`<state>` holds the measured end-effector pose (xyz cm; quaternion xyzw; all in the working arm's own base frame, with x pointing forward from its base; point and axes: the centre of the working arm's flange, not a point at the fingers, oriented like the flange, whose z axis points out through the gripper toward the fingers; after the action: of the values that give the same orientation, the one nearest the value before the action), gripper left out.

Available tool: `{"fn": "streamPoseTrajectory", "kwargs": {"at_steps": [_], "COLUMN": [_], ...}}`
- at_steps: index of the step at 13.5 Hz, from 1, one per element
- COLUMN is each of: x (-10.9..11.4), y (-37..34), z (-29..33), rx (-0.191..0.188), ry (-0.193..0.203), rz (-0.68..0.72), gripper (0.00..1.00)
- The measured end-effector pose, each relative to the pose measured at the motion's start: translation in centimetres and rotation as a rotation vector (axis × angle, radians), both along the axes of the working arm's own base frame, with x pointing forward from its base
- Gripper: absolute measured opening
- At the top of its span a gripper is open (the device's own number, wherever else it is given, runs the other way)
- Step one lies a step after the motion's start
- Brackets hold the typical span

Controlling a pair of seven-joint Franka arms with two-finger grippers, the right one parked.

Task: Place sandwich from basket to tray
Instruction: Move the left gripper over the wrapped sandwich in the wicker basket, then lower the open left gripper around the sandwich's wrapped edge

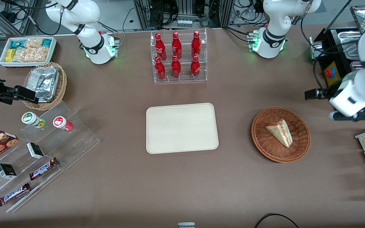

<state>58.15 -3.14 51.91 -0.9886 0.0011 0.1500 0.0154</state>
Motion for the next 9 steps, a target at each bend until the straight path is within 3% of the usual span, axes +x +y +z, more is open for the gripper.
{"fn": "streamPoseTrajectory", "kwargs": {"at_steps": [2,5,9], "x": [1.3,2.4,2.7], "y": [0.0,0.0,-0.1], "z": [-2.5,-5.6,-8.7], "rx": [0.001,0.009,0.058], "ry": [-0.003,-0.038,-0.092], "rz": [0.0,0.033,0.231], "gripper": [1.0,1.0,1.0]}}
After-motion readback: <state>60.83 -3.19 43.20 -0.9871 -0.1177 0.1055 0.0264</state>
